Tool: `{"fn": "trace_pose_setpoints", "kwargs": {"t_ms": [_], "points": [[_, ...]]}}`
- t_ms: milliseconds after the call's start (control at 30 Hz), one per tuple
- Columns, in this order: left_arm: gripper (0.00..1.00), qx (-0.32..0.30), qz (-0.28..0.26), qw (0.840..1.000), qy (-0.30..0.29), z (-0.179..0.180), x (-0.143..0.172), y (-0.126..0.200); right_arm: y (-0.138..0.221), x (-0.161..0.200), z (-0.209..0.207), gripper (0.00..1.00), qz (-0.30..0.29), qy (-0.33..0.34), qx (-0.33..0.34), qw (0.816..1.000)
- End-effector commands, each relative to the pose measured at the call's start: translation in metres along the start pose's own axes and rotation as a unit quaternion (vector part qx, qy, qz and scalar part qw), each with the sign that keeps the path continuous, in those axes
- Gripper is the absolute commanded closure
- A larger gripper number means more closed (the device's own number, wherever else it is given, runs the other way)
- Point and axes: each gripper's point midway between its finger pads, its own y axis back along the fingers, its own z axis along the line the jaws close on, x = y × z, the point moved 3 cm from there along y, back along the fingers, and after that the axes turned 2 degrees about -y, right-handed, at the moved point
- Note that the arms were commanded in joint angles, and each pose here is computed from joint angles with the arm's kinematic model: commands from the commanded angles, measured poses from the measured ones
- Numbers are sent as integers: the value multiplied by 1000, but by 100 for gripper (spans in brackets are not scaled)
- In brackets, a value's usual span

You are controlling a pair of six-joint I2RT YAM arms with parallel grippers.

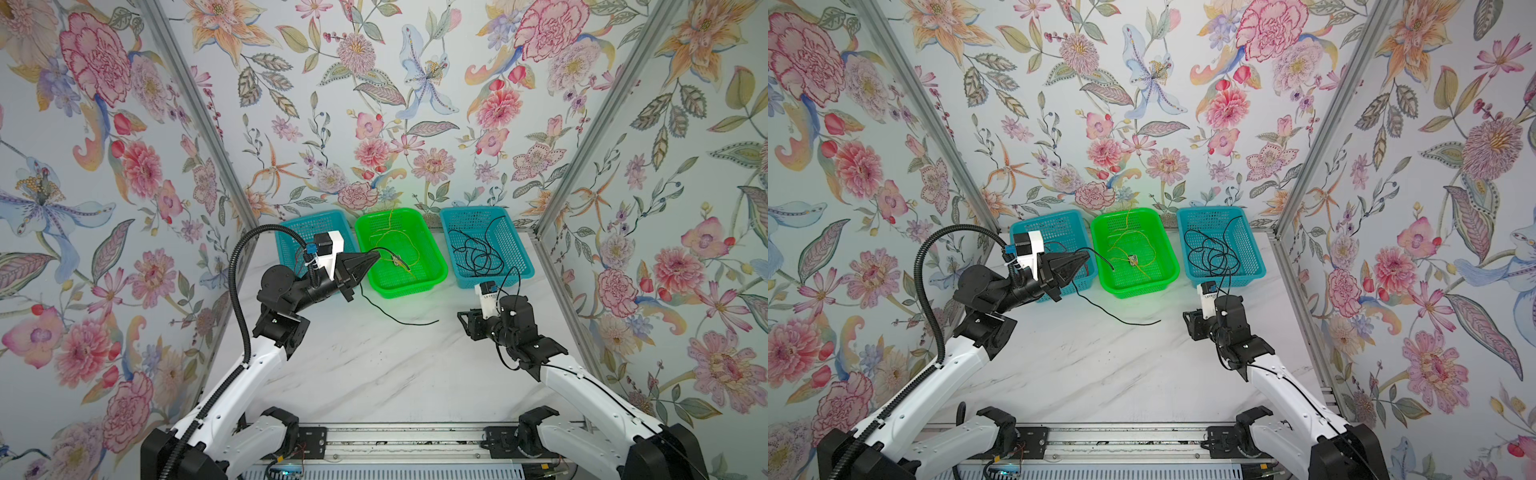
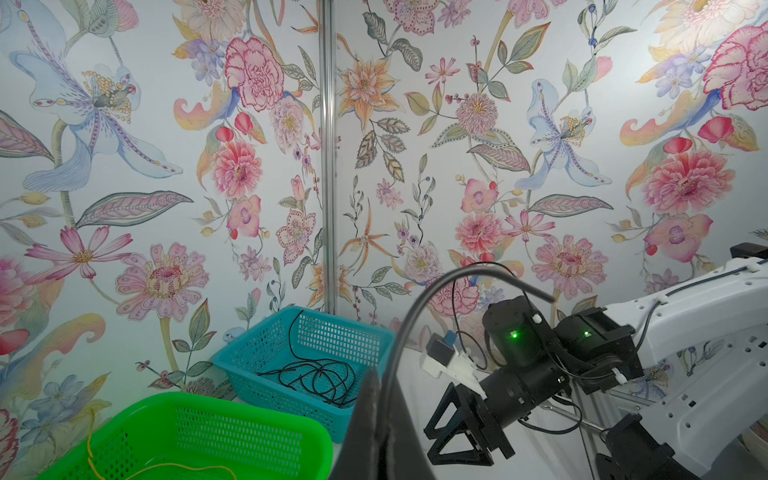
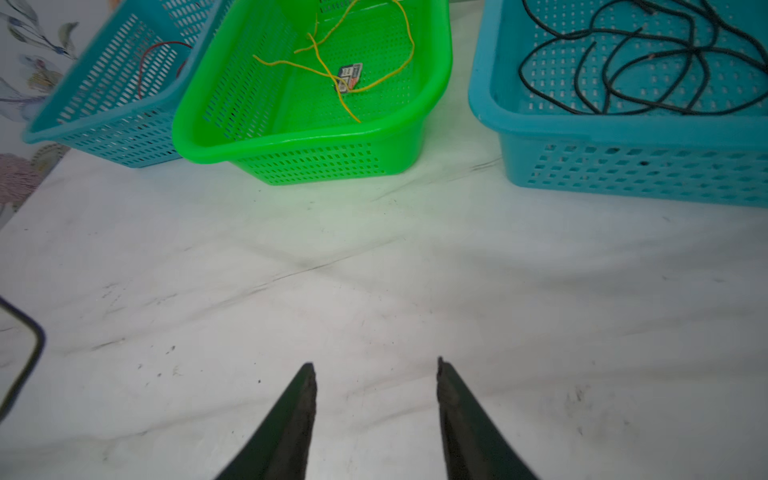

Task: Untangle and sort cables by color
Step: Pass the cable.

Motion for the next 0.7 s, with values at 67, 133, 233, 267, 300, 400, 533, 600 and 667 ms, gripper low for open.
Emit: {"fn": "trace_pose_setpoints", "kwargs": {"t_ms": [67, 133, 233, 267, 300, 400, 533, 600, 667], "points": [[99, 19, -29, 999, 11, 2, -2, -3, 32, -53, 96, 45, -79, 112, -210, 968], [99, 33, -42, 998, 25, 1, -1, -4, 38, -67, 127, 43, -103, 153, -247, 951], [98, 50, -60, 996, 46, 0, 0, -6, 35, -82, 161, 40, -116, 192, -289, 931], [98, 54, -64, 995, 49, 0, 0, -6, 33, -82, 175, 40, -115, 201, -309, 922], [98, 57, -67, 995, 55, -1, 1, -6, 30, -86, 186, 40, -116, 208, -322, 916], [98, 63, -71, 994, 62, -2, 1, -6, 14, -92, 210, 40, -115, 228, -339, 906], [98, 62, -70, 994, 62, -4, 2, -4, -2, -102, 234, 40, -120, 243, -358, 894], [98, 60, -70, 994, 62, -4, 2, -3, -7, -106, 243, 40, -120, 246, -370, 888], [98, 59, -70, 994, 61, -4, 3, -3, -12, -107, 252, 41, -119, 249, -380, 883]]}}
